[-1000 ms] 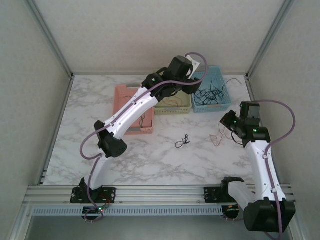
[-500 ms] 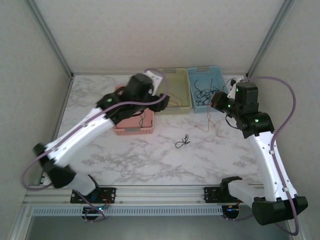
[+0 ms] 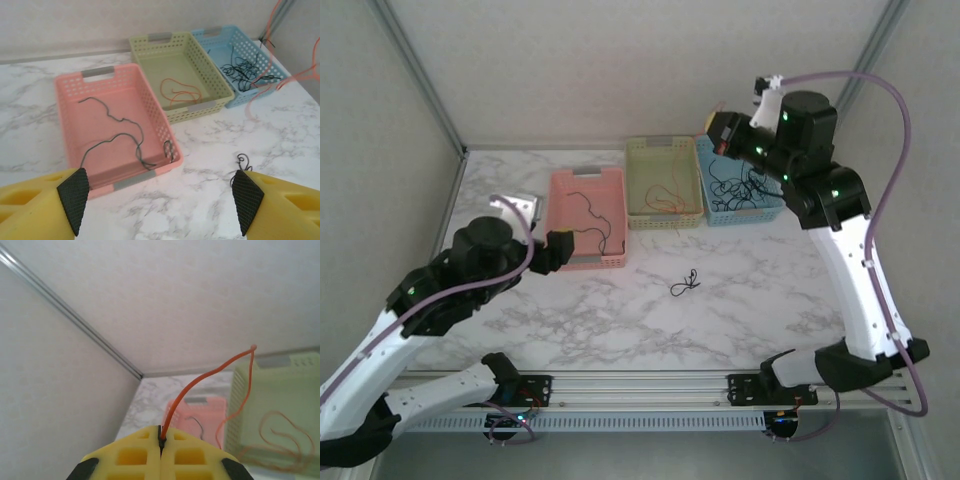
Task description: Untangle the cables
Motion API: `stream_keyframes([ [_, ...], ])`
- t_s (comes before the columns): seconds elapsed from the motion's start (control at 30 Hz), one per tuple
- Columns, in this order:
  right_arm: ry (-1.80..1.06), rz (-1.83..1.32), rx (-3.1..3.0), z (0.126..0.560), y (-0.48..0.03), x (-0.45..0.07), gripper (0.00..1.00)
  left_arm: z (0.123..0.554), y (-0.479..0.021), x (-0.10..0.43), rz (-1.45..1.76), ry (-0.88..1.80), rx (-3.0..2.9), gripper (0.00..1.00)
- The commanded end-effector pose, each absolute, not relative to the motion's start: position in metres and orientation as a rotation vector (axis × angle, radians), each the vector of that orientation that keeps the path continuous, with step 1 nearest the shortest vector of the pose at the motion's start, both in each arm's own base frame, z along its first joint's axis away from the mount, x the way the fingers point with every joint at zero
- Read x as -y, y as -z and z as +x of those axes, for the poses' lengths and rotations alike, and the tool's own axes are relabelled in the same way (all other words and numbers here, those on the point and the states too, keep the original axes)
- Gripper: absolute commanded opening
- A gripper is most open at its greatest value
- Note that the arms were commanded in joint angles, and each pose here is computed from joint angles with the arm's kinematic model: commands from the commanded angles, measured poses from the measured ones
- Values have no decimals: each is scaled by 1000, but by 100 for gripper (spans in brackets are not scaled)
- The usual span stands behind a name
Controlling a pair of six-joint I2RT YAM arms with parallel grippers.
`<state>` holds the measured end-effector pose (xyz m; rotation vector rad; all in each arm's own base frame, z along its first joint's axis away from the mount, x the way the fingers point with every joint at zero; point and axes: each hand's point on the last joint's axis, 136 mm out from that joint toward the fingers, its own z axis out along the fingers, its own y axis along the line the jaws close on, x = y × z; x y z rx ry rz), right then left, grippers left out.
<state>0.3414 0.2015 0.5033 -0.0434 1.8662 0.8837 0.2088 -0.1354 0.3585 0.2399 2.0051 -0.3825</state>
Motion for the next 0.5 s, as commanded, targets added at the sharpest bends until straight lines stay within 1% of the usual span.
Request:
stream_keyframes([
  [0.0, -866, -110, -1834, 357, -516, -220, 0, 196, -338, 101, 165, 294, -2046, 80],
  [0.1, -829, -112, -1821, 380, -520, -230, 0, 186, -326, 85, 136, 266, -2058, 81],
  [0.2, -795, -102, -1838, 405, -513, -239, 0, 180, -314, 75, 124, 253, -2069, 81],
  [0.47, -683, -81, -1903, 472, -465, -260, 0, 168, -290, 60, 87, 260, -2069, 83],
])
